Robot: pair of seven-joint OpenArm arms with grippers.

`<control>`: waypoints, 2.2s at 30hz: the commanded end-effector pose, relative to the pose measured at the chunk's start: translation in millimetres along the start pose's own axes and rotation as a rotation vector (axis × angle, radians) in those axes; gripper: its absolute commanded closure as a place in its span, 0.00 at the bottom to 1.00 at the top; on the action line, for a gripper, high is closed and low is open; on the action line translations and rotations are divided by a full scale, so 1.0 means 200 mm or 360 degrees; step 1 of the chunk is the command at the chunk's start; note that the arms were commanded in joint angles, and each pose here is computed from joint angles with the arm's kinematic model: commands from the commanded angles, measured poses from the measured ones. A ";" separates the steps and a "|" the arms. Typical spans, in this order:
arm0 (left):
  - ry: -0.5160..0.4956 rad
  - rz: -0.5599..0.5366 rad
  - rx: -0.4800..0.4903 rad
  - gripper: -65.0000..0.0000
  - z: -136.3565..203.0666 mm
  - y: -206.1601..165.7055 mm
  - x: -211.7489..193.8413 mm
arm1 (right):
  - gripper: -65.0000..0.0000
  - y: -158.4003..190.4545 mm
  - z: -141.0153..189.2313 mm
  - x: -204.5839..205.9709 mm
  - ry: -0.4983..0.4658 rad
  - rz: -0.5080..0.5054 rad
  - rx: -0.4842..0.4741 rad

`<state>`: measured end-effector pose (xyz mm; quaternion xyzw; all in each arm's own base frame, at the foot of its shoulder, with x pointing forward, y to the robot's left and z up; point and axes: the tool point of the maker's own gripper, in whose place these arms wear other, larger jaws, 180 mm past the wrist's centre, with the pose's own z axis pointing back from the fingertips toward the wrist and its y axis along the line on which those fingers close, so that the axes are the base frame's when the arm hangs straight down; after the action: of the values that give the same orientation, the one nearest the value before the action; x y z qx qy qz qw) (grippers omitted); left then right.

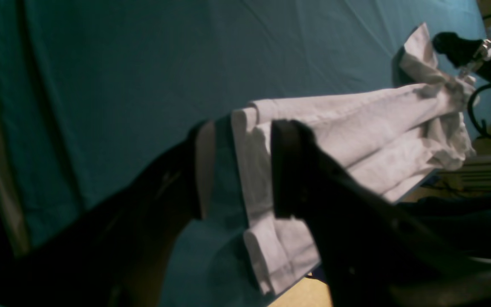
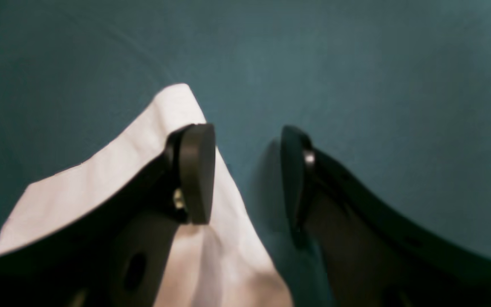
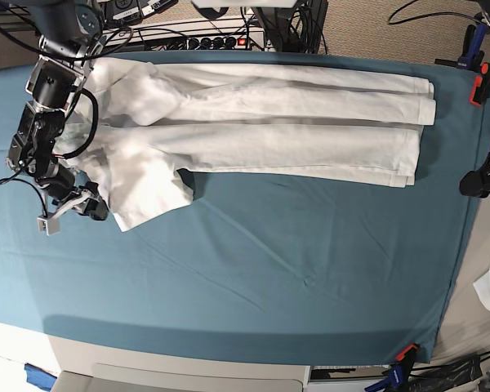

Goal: Fold the T-shirt properly
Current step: 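Grasp the shirt's sleeve end with the right gripper and tuck it inward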

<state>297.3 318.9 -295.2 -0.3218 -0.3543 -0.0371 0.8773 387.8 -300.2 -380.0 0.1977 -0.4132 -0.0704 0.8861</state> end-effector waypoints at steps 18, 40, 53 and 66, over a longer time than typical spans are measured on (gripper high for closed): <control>-0.0077 -0.0052 -0.0016 0.64 0.03 -0.02 0.09 | 0.76 0.12 -0.05 0.00 -0.0013 -0.0122 0.0158; -0.0077 -0.0052 -0.0016 0.64 0.03 -0.02 0.09 | 1.00 0.58 0.29 0.21 -0.0068 0.0322 0.0526; -0.0077 -0.0052 -0.0016 0.64 0.03 -0.02 0.09 | 1.00 0.91 0.49 -0.42 0.0345 0.0638 0.0716; -0.0084 -0.0052 -0.0016 0.64 0.03 -0.02 0.09 | 1.00 0.97 0.65 -0.76 0.0588 0.0665 0.0757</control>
<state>297.6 313.7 -298.4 -0.3291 -0.3542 -0.0348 0.8747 177.2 -118.1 -342.9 0.3144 -0.2631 0.2441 0.8788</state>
